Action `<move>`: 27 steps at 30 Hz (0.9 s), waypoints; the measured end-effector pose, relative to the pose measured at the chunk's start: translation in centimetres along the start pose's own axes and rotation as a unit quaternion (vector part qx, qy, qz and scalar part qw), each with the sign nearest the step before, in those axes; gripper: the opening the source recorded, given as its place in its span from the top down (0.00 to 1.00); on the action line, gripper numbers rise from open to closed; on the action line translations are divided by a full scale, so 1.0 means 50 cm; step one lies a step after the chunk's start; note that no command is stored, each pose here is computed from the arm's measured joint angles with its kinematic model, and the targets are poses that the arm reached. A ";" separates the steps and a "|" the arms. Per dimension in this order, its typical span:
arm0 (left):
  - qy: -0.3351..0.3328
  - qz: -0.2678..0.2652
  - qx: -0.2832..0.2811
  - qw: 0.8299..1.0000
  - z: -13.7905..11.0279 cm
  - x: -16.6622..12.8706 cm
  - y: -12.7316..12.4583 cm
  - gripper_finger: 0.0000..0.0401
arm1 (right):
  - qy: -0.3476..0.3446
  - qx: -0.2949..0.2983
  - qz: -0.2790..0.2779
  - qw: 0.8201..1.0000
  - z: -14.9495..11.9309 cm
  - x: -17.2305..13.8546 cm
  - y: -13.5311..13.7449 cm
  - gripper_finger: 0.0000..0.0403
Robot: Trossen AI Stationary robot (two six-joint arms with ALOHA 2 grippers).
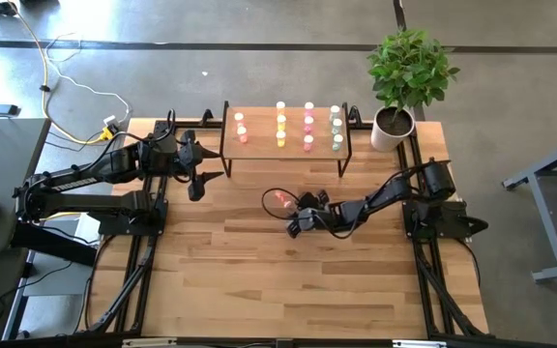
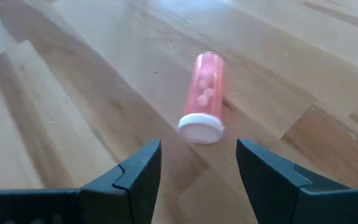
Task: Pick and place medicine bottles onto shelf by color
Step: Put the pink pill bottle on the shelf aligned with the pink pill bottles
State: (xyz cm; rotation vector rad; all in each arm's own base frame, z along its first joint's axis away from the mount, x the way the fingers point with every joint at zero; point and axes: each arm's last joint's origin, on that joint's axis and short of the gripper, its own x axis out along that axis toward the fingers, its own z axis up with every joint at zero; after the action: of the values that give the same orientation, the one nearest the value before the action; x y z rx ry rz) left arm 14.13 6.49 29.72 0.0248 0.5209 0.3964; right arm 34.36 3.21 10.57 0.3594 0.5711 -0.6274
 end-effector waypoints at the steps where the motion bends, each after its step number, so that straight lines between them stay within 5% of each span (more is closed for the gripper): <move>1: 0.000 0.000 0.000 1.000 0.000 0.000 0.000 0.40 | 0.001 0.002 0.000 1.000 0.001 0.003 -0.003 0.51; 17: 0.002 0.021 0.000 1.000 0.000 0.000 0.003 0.40 | 0.003 0.001 0.020 1.000 0.017 0.037 -0.023 0.51; 27: 0.004 0.031 0.000 1.000 0.000 0.000 0.004 0.40 | 0.015 0.008 0.037 0.999 0.025 0.048 -0.034 0.61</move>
State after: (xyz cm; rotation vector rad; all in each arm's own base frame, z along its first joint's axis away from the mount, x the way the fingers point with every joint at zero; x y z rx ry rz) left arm 14.07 6.68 29.72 0.0388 0.5283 0.4573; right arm 35.33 0.25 9.87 0.4042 0.5784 -0.5561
